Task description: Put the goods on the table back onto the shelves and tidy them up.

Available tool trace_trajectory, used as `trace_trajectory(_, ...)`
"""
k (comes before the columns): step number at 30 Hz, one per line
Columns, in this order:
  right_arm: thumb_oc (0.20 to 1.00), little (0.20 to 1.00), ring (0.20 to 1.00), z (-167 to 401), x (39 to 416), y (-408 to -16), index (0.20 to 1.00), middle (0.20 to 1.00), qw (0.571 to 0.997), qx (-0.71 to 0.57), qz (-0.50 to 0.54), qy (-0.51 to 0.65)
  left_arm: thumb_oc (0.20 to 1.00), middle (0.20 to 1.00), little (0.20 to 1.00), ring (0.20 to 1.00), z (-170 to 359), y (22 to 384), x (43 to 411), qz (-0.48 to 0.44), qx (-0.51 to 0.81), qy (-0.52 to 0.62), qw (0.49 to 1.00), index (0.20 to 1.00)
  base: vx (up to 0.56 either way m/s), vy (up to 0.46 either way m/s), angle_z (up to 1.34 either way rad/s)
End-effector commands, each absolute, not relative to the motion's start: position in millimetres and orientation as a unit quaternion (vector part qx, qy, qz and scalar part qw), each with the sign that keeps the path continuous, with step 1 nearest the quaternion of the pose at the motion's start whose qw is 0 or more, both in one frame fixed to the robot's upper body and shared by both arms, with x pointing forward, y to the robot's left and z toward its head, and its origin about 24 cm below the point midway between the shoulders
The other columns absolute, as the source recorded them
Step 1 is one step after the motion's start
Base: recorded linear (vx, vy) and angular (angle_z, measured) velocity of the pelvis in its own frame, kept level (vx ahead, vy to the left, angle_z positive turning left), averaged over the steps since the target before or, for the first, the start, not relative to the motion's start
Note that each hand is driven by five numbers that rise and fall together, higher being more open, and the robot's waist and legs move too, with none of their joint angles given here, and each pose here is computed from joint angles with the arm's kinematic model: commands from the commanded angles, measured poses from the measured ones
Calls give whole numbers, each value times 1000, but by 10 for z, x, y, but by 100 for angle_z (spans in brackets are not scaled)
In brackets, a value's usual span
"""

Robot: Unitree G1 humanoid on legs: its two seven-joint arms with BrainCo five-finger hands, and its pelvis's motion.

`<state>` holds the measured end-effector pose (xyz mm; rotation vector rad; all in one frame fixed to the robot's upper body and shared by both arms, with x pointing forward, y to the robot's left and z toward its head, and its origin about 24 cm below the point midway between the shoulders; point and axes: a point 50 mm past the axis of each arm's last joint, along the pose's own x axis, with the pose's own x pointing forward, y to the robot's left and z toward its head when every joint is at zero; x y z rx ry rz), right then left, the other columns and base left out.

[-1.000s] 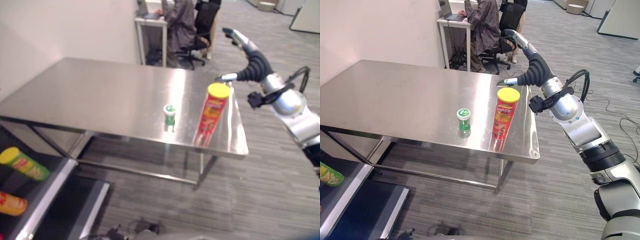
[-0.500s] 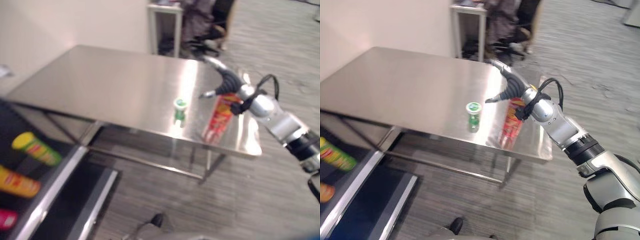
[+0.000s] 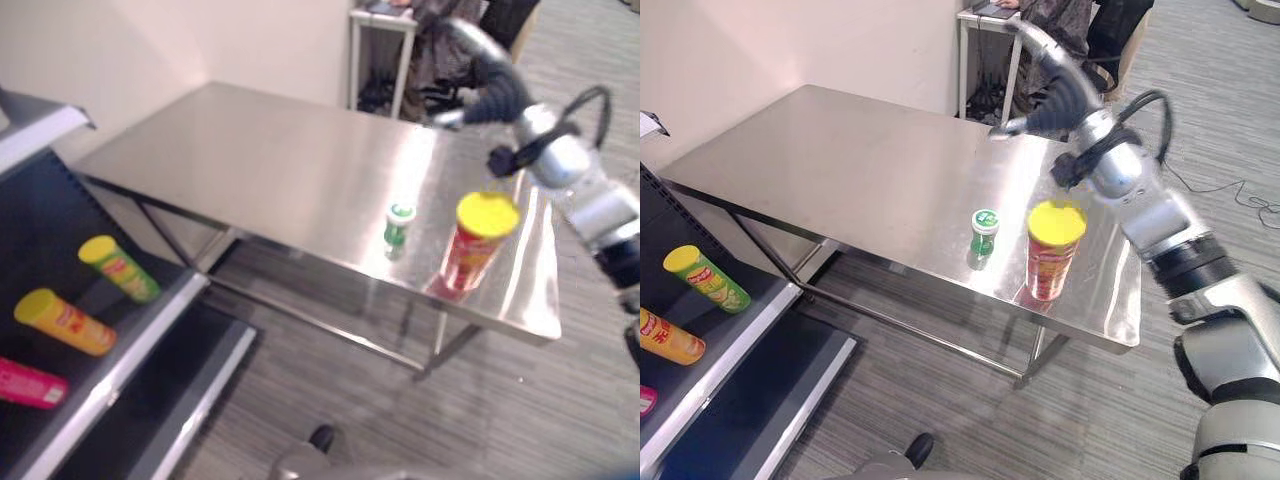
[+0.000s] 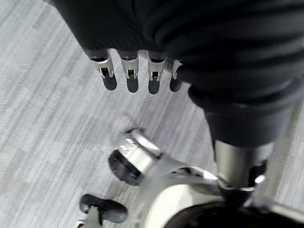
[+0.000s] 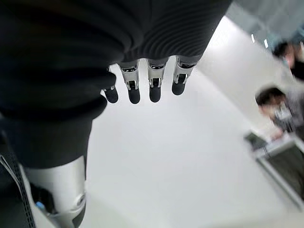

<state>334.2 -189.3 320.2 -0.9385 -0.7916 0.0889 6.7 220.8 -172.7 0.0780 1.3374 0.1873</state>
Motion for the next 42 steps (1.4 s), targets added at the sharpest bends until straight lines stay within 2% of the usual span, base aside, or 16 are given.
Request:
trace_trajectory(1,1000,1000,1000,3684,3023,-1980,1000,1000,767,-440,-12,-466,1000,1000,1000,1000,-1732,2258,-1,69,54,646,758,1000,0,0,0)
trace_trajectory(6,1000,1000,1000,3766,2894,-2088,1000,1000,751,-463,-25,-470,1000,1000,1000,1000,-1733,2255,-28,61,53,650,756,1000,0,0,0)
trace_trajectory(14,1000,1000,1000,3662,2885,-2151,1000,1000,743,-526,17,-413,1000,1000,1000,1000,-1726,2258,113,52,49,630,773,1000,0,0,0)
trace_trajectory(20,1000,1000,1000,3669,2817,-2202,1000,1000,741,-538,32,-401,1000,1000,1000,1000,-1731,2239,88,37,50,636,769,1000,1,1,-1)
trace_trajectory(35,1000,1000,1000,3797,2494,-2469,1000,1000,752,-539,44,-377,1000,1000,1000,1000,-1741,2144,-30,18,30,639,768,1000,-2,0,-6)
trace_trajectory(42,1000,1000,1000,3552,2470,-2475,1000,1000,768,-532,86,-345,1000,1000,1000,1000,-1748,2044,-5,-4,19,629,777,1000,-15,-4,-10)
